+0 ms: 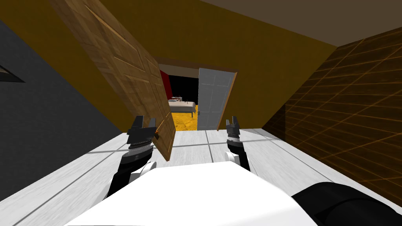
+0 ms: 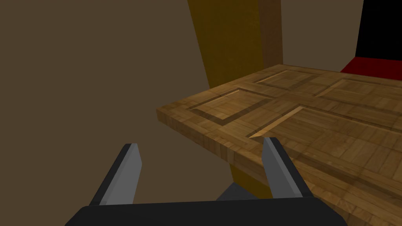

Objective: Pull the door open

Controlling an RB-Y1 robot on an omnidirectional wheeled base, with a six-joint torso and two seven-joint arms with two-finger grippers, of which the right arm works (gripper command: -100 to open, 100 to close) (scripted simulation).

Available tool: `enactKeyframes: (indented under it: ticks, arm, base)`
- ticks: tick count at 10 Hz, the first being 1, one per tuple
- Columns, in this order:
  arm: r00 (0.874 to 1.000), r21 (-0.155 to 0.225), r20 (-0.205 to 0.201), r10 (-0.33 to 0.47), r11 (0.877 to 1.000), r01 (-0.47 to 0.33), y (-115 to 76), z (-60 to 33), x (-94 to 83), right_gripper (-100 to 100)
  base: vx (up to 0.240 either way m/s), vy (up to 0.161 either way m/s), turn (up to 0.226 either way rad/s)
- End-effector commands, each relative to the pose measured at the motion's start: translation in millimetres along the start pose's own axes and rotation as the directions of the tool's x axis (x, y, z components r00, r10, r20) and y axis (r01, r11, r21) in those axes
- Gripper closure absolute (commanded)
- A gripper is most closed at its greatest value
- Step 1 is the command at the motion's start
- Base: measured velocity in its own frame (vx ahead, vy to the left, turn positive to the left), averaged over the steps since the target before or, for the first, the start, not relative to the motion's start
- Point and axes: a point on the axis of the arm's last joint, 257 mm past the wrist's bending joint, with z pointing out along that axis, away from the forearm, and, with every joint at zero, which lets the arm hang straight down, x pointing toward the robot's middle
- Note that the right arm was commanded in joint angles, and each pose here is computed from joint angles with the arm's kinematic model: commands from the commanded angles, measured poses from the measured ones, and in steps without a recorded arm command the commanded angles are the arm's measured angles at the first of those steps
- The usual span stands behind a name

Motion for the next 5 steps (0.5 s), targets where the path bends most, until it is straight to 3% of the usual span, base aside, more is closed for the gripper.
enactKeyframes:
  ticks: [1,5]
  arm:
    - [1.000,0.016,-0.011,0.004,1.000,-0.004,-11.4,-2.2,2.5,-100]
    - [0.999,0.059,-0.033,0.016,0.998,-0.014,-40.3,-8.9,7.5,-100]
  base:
    - [0.074,-0.001,0.014]
    - [0.160,0.030,0.039]
